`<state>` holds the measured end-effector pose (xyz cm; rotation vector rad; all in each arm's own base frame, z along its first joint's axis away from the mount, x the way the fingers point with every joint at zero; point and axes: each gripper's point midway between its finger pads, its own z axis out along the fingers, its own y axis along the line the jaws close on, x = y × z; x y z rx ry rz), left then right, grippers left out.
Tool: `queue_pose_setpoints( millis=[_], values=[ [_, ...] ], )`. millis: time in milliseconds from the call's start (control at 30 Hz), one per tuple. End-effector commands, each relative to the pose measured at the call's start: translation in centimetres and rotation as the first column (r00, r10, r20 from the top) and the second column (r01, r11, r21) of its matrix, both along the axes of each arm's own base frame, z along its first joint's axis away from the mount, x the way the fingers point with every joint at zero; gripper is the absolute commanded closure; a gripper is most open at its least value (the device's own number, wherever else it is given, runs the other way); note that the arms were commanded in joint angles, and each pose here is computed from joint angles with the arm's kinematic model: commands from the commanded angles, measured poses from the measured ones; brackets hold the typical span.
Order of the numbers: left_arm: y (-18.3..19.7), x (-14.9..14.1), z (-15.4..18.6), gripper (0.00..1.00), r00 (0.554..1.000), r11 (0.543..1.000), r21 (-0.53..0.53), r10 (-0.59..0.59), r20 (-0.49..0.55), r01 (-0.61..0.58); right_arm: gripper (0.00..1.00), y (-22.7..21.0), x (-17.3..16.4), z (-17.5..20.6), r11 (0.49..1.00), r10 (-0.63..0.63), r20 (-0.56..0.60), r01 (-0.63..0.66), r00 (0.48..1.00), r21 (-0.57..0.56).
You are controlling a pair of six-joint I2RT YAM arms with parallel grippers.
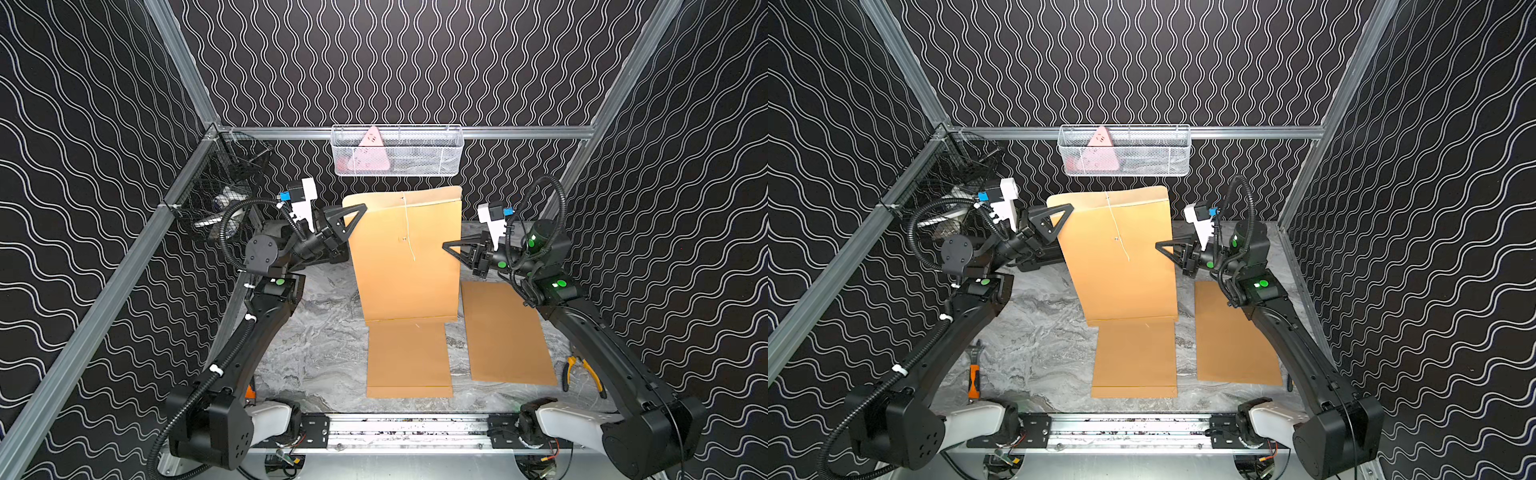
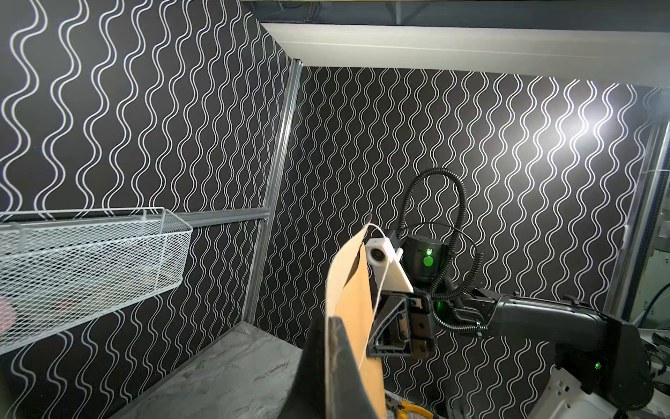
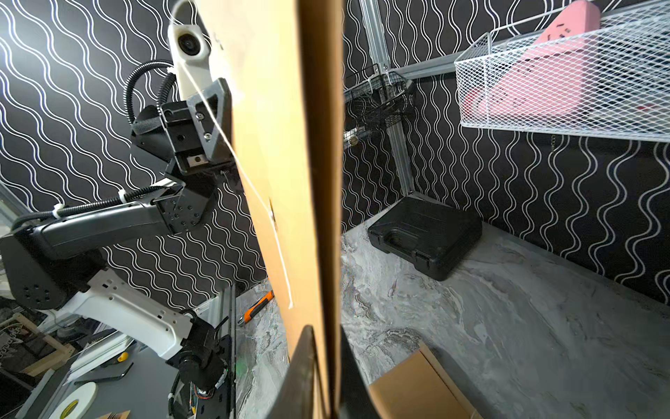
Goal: Open the file bag
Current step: Place the file bag at the center of the board.
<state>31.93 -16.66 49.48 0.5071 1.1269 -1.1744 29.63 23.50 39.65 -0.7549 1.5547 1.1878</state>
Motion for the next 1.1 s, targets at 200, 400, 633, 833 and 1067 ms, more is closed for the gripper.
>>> queue_pose_setpoints(
  millis=[200, 400, 633, 833, 1067],
  values=[
    [1.8, 0.8, -1.2, 0.75, 0.997, 0.998, -0.031, 0.057, -0.057, -0.058, 1.00, 0.4, 0.3, -1.0, 1.000, 0.013, -0.106, -0.014, 0.994, -0.006],
    [5.1, 3.2, -6.2, 0.58, 0.906, 0.929, 0.200, 0.353, -0.233, -0.311, 1.00, 0.4, 0.6, -2.1, 0.999, -0.046, -0.191, 0.040, 0.981, -0.037],
    [8.3, 2.1, -8.5, 0.54, 0.792, 0.788, 0.437, 0.564, -0.232, -0.433, 1.00, 0.3, 1.7, -3.3, 0.992, -0.127, -0.356, 0.127, 0.926, -0.023],
    [9.1, 0.8, -9.0, 0.51, 0.763, 0.756, 0.447, 0.609, -0.215, -0.478, 1.00, 1.6, 1.7, -4.8, 0.984, -0.173, -0.446, 0.170, 0.878, -0.046],
    [9.8, -0.6, -9.9, 0.50, 0.734, 0.721, 0.465, 0.650, -0.197, -0.514, 1.00, 4.1, 0.8, -6.6, 0.972, -0.224, -0.576, 0.220, 0.786, -0.078]
  ],
)
